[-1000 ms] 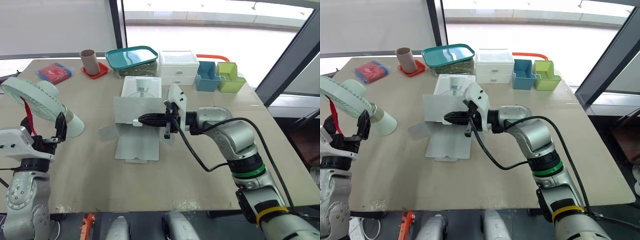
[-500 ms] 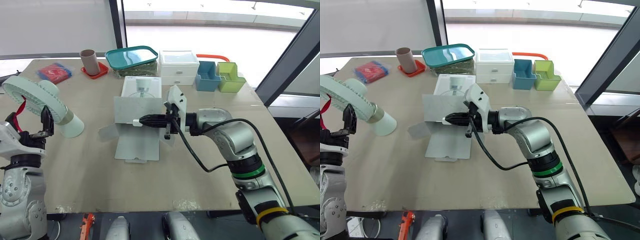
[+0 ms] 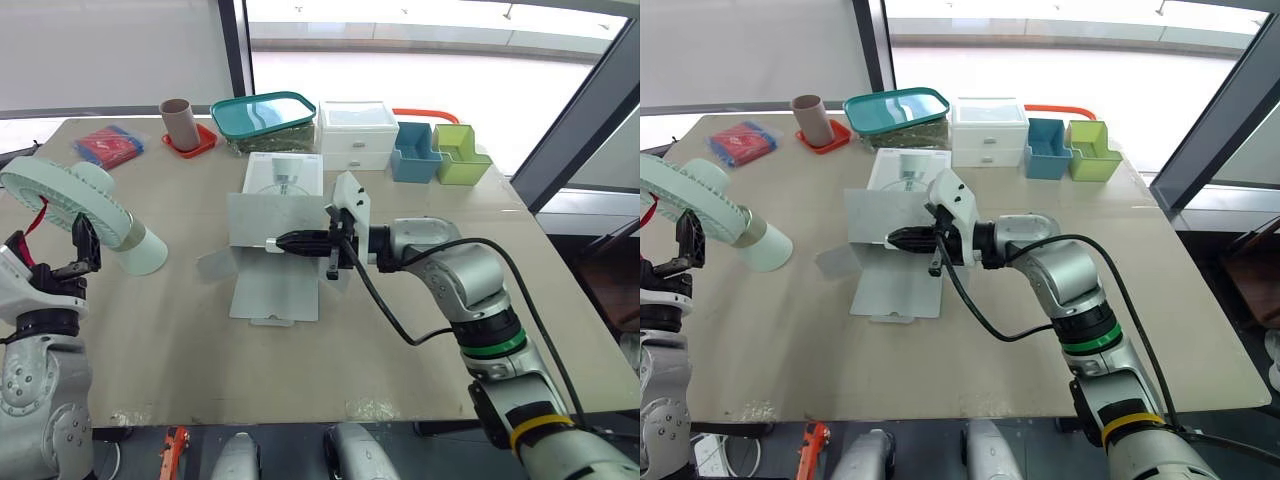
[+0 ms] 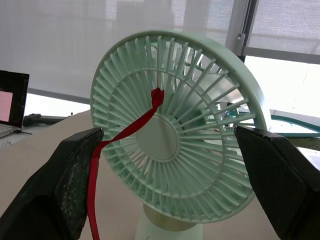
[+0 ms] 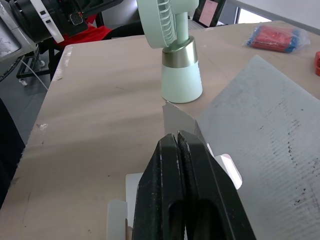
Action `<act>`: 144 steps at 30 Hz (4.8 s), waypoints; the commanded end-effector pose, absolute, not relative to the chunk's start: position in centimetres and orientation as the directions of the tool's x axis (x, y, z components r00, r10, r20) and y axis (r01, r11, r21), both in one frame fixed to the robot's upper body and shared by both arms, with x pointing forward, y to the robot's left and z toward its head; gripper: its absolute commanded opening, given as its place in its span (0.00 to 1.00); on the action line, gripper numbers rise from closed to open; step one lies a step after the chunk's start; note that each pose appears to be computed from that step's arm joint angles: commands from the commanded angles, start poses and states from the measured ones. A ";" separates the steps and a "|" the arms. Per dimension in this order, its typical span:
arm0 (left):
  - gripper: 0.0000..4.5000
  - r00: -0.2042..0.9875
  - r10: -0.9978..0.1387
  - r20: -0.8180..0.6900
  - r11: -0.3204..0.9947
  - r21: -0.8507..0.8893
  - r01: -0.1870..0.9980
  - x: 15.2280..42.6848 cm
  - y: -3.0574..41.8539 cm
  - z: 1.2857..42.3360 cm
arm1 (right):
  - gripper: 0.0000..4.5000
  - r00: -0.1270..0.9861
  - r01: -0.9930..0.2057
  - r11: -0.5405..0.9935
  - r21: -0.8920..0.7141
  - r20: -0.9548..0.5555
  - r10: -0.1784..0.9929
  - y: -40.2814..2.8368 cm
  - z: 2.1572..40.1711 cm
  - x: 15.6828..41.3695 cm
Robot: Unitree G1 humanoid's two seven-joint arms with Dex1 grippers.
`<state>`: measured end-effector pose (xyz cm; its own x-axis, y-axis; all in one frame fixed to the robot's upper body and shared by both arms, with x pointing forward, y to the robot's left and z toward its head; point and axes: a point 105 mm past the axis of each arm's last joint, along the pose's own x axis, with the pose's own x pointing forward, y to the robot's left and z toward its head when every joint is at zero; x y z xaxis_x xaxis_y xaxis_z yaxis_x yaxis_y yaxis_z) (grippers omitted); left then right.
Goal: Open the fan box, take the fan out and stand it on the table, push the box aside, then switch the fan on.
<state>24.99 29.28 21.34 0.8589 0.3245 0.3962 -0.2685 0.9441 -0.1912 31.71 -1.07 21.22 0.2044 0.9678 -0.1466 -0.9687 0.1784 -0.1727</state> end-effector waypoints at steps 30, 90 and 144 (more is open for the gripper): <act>0.99 0.821 0.299 0.487 0.953 -0.199 -0.229 25.0 28.9 24.0 | 0.00 0.197 -0.962 0.167 -0.215 -0.128 0.972 -0.8 22.1 31.3; 0.99 0.693 0.267 0.670 0.961 -0.235 -0.144 25.8 28.0 31.9 | 0.00 0.206 -0.958 0.174 -0.227 -0.121 0.971 -0.4 21.9 31.4; 1.00 0.678 -0.735 0.032 0.678 0.086 0.730 26.0 19.9 15.4 | 0.92 0.610 -0.792 0.588 -0.163 -0.189 0.770 -8.8 20.6 29.3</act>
<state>25.86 19.46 14.97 0.6924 -0.7205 0.0381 0.7193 0.6934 0.0416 29.01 -8.78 20.82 0.5660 0.8021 -0.1903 -0.8244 0.5499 -0.1343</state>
